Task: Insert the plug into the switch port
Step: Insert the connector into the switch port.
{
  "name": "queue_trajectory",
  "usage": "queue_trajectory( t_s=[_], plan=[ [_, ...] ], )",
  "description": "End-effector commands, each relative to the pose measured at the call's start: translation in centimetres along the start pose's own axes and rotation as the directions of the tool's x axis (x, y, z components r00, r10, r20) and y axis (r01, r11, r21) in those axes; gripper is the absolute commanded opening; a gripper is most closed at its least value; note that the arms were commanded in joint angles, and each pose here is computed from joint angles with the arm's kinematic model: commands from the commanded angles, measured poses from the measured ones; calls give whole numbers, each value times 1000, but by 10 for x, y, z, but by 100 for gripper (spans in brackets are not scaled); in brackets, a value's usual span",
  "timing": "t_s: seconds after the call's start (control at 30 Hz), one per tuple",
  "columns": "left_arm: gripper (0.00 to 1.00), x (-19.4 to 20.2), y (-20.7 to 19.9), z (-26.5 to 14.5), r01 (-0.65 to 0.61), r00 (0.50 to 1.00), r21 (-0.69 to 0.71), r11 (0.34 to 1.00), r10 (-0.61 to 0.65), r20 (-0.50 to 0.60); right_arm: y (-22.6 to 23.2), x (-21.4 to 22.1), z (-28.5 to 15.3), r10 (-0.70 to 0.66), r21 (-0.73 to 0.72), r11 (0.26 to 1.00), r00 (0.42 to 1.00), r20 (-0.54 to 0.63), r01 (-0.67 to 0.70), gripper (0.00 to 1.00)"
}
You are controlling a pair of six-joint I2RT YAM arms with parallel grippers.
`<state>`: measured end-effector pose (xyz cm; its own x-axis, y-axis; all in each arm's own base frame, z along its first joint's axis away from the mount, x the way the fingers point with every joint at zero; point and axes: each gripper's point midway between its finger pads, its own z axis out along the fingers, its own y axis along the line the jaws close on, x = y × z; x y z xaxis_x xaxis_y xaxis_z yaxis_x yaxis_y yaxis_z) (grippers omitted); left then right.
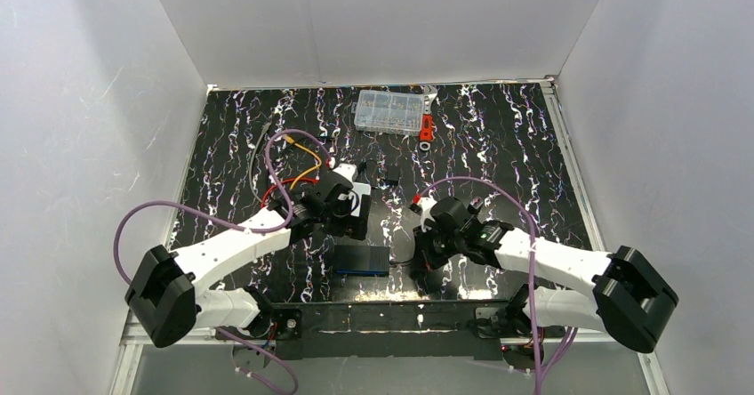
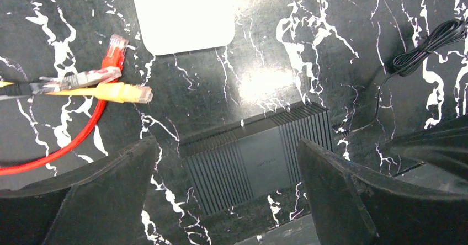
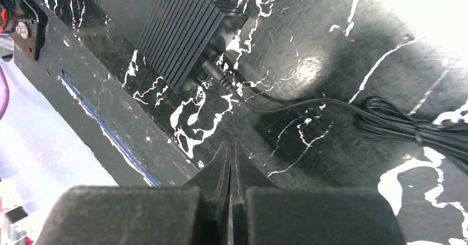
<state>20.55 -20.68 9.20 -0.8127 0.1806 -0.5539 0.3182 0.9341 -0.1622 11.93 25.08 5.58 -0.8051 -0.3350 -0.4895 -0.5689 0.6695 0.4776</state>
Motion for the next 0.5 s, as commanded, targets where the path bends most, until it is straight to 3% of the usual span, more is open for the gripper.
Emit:
queue_trajectory(
  t_s=[0.0,0.47],
  plan=[
    [98,-8,-11,8,2,1000,63,998,-2,1,17,3,8,43,-77,996,999,-24,-44,1],
    [85,17,4,41,27,992,-7,1000,-28,-124,23,7,32,77,-73,994,994,-76,-82,1]
  ],
)
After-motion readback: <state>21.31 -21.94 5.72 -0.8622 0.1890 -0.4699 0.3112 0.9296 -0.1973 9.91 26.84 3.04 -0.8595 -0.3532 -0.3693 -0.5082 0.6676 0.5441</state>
